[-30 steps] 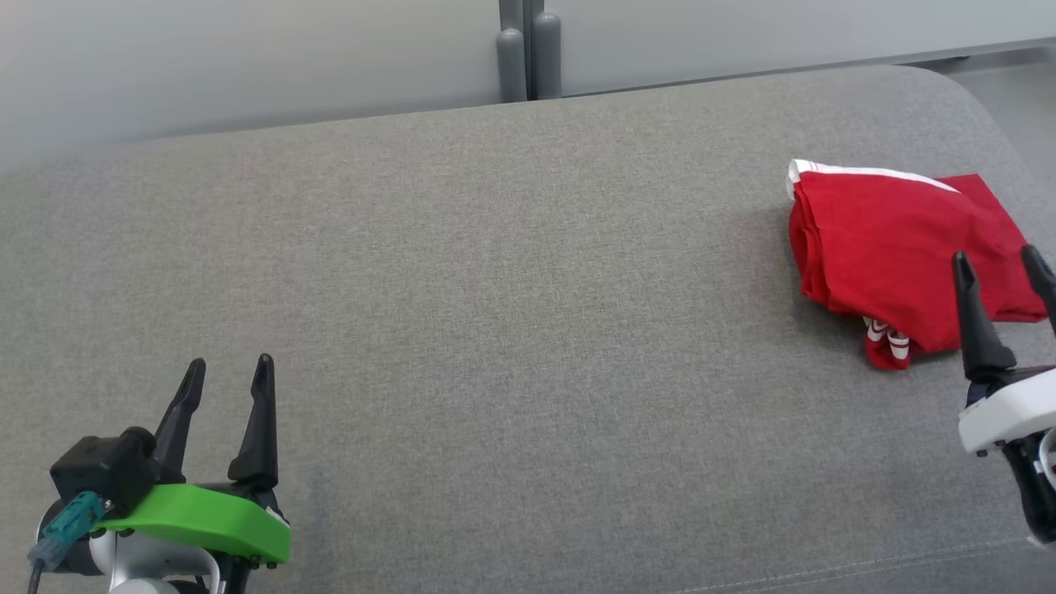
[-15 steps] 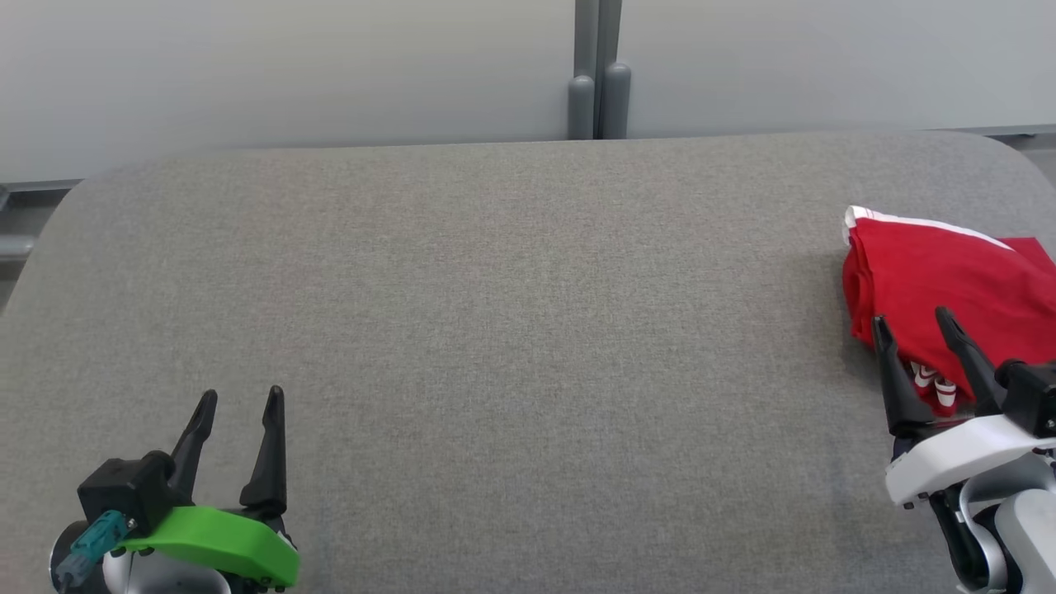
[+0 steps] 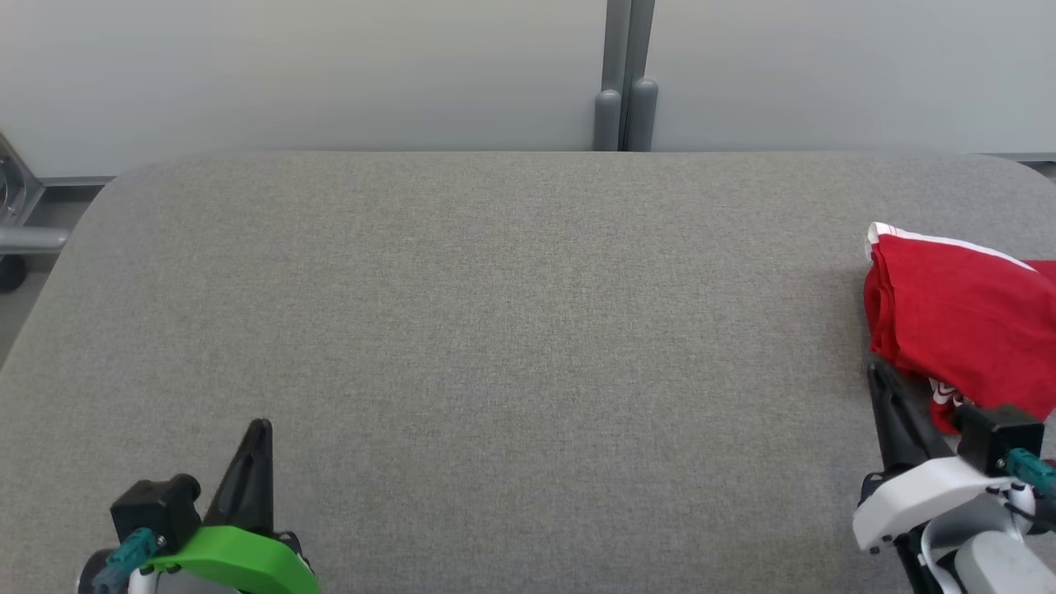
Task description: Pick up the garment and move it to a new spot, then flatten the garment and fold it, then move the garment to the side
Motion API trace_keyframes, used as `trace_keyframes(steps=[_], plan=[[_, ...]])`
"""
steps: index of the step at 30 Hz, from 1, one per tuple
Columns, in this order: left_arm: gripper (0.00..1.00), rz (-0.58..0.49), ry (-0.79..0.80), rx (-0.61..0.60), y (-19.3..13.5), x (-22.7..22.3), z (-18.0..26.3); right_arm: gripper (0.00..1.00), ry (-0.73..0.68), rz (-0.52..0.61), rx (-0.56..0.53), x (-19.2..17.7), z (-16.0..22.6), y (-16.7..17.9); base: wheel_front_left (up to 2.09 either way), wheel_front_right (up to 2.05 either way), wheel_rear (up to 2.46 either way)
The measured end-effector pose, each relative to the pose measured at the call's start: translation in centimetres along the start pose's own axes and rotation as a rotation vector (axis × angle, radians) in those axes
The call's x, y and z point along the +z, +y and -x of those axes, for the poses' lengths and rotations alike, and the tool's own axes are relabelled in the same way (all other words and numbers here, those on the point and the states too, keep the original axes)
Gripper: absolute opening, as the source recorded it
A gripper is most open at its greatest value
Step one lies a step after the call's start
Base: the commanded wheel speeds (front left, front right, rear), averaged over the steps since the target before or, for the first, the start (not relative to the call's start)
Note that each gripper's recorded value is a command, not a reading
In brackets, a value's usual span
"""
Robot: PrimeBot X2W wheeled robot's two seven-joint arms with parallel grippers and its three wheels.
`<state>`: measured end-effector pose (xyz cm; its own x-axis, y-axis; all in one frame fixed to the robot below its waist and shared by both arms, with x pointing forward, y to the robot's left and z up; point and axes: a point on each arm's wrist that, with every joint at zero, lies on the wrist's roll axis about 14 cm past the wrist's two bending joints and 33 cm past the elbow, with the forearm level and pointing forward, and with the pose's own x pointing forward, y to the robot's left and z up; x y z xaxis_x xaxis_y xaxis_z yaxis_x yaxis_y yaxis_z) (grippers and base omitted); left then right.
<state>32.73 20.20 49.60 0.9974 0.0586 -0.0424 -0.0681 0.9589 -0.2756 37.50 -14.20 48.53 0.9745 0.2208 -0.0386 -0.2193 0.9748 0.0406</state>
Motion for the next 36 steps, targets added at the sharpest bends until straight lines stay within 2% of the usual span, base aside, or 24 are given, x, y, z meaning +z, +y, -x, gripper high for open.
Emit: trace_keyframes(steps=[5, 36], plan=[[0.0, 0.037, 0.06, 0.011, -0.5, -2.2, 0.7, 0.0, 0.076, -0.051, -0.002, -2.6, 1.2, 1.2, 0.0, 0.0, 0.0], [0.0, 0.404, 0.138, 0.056, 0.0, -3.4, -0.3, 0.0, 0.114, -0.502, -0.154, -3.1, 1.6, -1.4, 0.0, 0.0, 0.0]])
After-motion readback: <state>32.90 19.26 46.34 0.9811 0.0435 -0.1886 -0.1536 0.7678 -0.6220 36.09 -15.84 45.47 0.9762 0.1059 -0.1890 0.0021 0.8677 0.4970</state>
